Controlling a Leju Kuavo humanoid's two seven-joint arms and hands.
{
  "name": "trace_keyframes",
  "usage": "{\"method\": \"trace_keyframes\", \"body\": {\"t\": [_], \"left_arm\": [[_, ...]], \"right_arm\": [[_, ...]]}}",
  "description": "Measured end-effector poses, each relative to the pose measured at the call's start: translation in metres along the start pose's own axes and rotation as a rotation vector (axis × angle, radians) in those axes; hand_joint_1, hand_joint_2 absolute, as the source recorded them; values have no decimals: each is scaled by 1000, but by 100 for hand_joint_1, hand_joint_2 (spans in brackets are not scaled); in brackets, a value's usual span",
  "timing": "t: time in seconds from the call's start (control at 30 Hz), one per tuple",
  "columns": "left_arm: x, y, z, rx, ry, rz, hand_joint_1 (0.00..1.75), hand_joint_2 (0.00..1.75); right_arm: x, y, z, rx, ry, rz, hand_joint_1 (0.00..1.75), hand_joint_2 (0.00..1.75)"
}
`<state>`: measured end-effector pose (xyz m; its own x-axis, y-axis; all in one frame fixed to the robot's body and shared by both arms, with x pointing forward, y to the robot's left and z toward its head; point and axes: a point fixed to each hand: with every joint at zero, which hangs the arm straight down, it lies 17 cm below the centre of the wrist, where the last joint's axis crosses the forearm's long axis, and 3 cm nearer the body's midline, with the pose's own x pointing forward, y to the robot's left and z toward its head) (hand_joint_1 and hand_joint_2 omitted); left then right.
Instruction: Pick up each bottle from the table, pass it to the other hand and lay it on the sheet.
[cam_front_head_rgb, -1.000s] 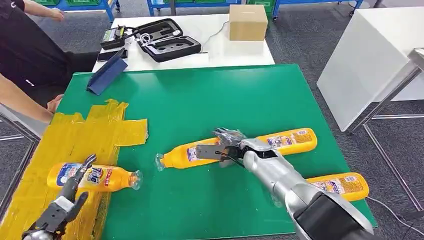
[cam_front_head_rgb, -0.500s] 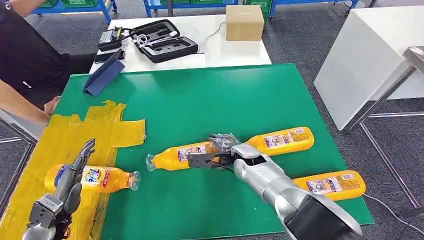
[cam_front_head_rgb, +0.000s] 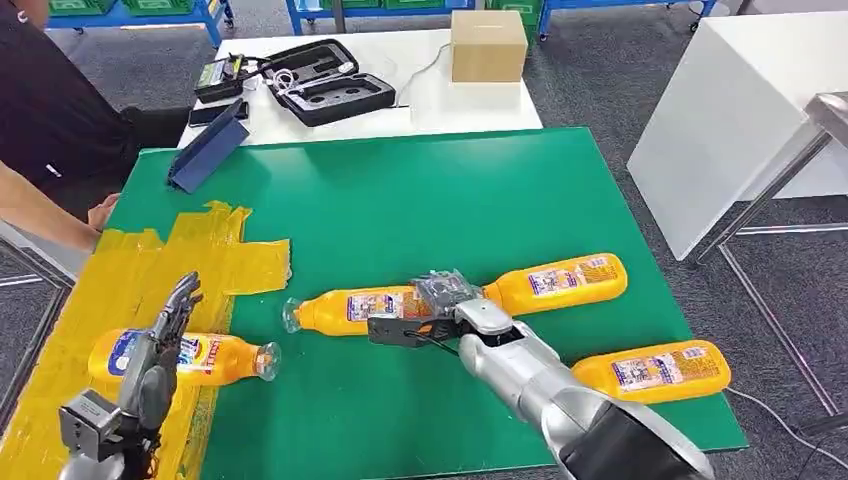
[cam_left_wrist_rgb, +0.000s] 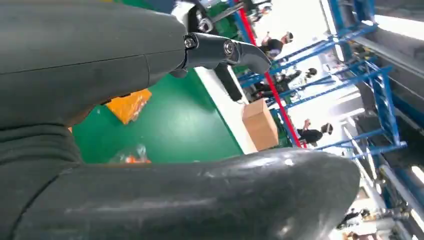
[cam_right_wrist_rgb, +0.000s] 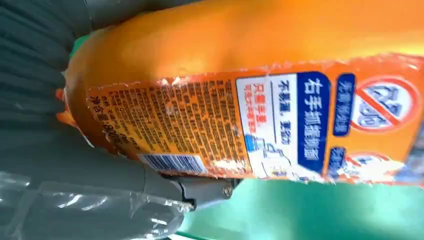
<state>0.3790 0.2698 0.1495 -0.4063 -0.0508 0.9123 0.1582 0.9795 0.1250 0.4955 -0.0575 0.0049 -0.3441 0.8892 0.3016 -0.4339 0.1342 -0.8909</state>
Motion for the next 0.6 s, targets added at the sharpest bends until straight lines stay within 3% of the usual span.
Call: {"method": "trace_keyframes", "body": {"t": [0.17,0.2,0.33,0.47,0.6], "left_arm": [[11,-3,5,55,1,142,0,0],[12,-4,6,55,-1,147,0,175],[15,1,10,106,8,252,0,175],[19,8,23,175,21,413,0,175],[25,4,33,214,23,446,0,175]], "right_arm": [[20,-8,2,-83,-26,-90,175,175],[21,-10,2,-89,-28,-98,175,175],[39,-32,6,-197,-85,-176,175,175],[72,-87,22,-347,-182,-330,175,175],[103,-134,53,-463,-297,-437,175,175]]}}
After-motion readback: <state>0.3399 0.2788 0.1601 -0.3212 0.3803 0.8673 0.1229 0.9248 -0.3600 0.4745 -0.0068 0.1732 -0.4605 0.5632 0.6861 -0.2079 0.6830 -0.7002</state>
